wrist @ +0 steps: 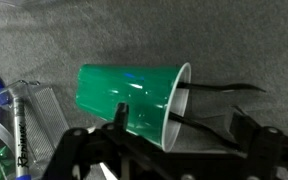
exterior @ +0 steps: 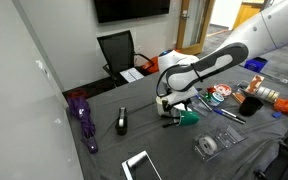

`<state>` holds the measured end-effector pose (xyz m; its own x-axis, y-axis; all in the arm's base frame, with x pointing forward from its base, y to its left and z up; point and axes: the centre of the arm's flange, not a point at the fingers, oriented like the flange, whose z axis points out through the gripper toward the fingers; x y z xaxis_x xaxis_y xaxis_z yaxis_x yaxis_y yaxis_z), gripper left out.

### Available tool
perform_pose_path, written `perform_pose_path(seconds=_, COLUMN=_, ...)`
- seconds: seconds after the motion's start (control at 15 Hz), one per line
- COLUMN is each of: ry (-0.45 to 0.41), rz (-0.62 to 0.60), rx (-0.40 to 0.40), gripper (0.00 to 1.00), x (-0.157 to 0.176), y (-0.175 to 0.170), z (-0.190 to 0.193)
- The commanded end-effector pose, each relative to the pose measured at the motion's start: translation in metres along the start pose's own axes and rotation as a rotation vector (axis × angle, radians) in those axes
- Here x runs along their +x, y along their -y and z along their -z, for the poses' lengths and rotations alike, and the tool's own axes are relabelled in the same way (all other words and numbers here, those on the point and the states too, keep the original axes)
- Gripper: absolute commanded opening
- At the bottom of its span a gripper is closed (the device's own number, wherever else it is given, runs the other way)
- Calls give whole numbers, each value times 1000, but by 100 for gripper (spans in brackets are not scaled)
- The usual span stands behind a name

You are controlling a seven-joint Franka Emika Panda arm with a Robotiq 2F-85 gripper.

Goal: Pour the tongs out of the green cup.

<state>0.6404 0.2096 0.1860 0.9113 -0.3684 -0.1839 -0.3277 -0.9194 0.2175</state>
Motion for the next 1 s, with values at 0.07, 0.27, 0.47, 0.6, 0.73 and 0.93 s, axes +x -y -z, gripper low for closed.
perform_pose_path(seconds=0.07, ry=-13, rz=-3, rx=-22, gripper=100, x=0, y=-7, z=-11)
perform_pose_path(seconds=0.27, ry=-11, rz=-8, rx=-34, gripper=74, x=0, y=-9, z=-13)
perform_pose_path(seconds=0.47, ry=-2, rz=-15, rx=-43, gripper=65, x=0, y=-9, z=-14)
perform_pose_path(seconds=0.6, ry=-5, rz=-19, rx=-46, gripper=50, x=-1, y=-7, z=-14)
perform_pose_path(seconds=0.73, ry=-7, rz=-19, rx=-48, gripper=36, x=-2, y=-6, z=-14)
perform_pose_path(seconds=0.93, ry=-15, rz=-16, rx=-55, gripper=16, x=-4, y=-6, z=-14)
